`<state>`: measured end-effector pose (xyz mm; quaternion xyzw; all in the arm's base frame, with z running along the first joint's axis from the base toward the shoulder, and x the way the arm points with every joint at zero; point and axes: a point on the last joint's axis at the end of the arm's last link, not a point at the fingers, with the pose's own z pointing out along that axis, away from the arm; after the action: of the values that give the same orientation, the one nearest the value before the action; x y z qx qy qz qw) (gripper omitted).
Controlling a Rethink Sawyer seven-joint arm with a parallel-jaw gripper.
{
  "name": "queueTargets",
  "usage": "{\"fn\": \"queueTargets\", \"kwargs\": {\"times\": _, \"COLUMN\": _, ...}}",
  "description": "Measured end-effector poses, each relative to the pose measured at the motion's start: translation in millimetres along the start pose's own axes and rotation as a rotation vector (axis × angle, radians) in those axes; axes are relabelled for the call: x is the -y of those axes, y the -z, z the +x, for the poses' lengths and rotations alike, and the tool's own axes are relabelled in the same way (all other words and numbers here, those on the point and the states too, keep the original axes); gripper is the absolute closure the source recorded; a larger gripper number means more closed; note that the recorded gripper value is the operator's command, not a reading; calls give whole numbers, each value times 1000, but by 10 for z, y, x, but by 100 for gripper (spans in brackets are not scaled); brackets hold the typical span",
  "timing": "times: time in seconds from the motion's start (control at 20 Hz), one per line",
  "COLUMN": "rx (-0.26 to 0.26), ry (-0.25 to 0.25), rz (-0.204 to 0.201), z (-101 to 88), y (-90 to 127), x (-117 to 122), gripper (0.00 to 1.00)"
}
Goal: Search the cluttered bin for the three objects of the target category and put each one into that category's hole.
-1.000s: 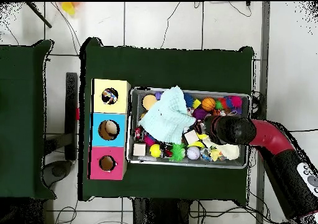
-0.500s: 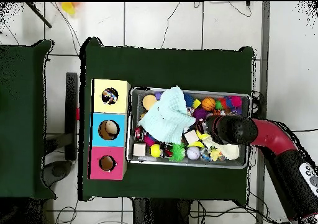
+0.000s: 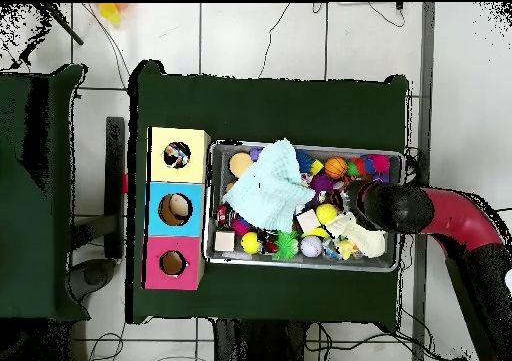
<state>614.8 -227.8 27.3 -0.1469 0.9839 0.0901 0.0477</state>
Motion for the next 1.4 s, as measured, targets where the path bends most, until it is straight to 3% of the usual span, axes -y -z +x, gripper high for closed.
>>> {"fn": "queueTargets", "kwargs": {"times": 0.45, "rx": 5, "ry": 9, "rz": 26, "z": -53, "y": 112, "x": 34, "gripper": 0}}
{"fn": "queueTargets", "kwargs": {"times": 1.1, "rx": -3, "ry": 5, "rz": -29, "z": -13, "y": -259, "x": -79, "gripper": 0}}
{"fn": "queueTargets", "kwargs": {"times": 1.4, "rx": -6, "ry": 23, "rz": -19, "z": 27, "y": -342, "x": -82, "gripper": 0}}
